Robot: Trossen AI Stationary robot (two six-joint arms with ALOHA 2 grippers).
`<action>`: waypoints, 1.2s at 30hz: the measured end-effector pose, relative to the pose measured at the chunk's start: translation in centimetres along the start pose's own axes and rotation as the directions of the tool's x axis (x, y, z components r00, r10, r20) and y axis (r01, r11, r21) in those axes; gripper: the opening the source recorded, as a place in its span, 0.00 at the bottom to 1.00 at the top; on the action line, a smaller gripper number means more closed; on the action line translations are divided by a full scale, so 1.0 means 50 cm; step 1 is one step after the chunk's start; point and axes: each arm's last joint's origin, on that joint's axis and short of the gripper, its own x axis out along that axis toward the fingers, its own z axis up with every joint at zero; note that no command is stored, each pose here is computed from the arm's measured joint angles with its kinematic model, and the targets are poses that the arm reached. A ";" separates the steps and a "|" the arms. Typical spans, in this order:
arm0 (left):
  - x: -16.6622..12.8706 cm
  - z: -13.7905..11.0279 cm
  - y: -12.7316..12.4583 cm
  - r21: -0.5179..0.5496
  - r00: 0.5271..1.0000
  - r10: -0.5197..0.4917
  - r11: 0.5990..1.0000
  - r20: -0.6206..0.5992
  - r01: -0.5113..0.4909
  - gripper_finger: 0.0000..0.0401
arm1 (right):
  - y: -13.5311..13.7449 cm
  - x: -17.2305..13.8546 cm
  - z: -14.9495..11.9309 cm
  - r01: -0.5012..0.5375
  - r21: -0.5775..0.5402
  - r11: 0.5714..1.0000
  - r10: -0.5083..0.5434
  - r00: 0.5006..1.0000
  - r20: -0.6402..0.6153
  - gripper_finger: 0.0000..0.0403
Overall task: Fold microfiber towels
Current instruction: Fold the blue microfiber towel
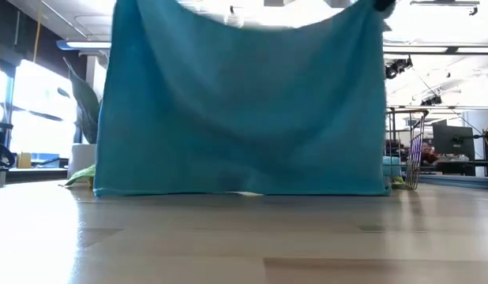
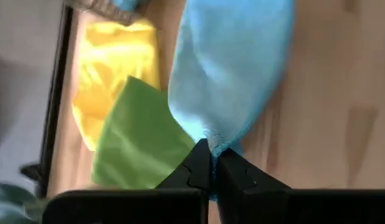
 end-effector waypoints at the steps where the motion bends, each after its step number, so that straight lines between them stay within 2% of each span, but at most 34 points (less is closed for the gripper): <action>1: -0.001 -0.002 -0.003 0.039 1.000 -0.001 0.999 0.000 0.001 0.00 | 0.000 0.000 -0.001 0.003 -0.010 1.000 -0.003 1.000 -0.006 0.00; 3: -0.002 -0.003 -0.001 0.075 0.999 0.032 0.997 0.017 -0.033 0.00 | -0.009 -0.003 -0.006 0.120 -0.044 0.992 -0.120 0.993 0.002 0.00; 6: -0.003 -0.003 0.019 0.043 0.991 0.128 0.991 0.049 -0.130 0.00 | -0.029 -0.008 -0.011 0.329 -0.038 0.944 -0.328 0.944 0.025 0.00; 9: -0.002 0.003 0.035 -0.002 0.983 0.167 0.986 0.076 -0.167 0.00 | -0.048 -0.015 -0.018 0.374 -0.047 0.926 -0.375 0.927 -0.005 0.00; 15: -0.008 0.009 0.071 -0.008 0.969 0.220 0.975 0.115 -0.220 0.00 | -0.091 -0.061 0.000 0.362 0.000 0.932 -0.362 0.932 -0.032 0.00; 23: -0.026 0.016 0.152 -0.046 0.937 0.310 0.951 0.160 -0.307 0.00 | -0.181 -0.137 0.030 0.181 0.208 0.961 -0.176 0.984 -0.039 0.00; 26: -0.030 0.015 0.185 -0.054 0.931 0.330 0.944 0.156 -0.325 0.00 | -0.214 -0.152 0.033 0.190 0.254 0.948 -0.190 0.982 -0.026 0.00; 30: -0.034 0.013 0.214 -0.082 0.929 0.340 0.940 0.145 -0.331 0.00 | -0.254 -0.156 0.032 0.285 0.315 0.906 -0.286 0.957 -0.043 0.00; 33: -0.030 0.011 0.216 -0.126 0.960 0.259 0.961 0.101 -0.246 0.00 | -0.265 -0.149 0.025 0.251 0.379 0.891 -0.236 0.968 -0.086 0.00; 36: -0.024 0.009 0.197 -0.232 0.999 0.041 0.972 0.018 -0.036 0.00 | -0.243 -0.133 0.025 0.140 0.444 0.885 -0.080 0.985 -0.150 0.00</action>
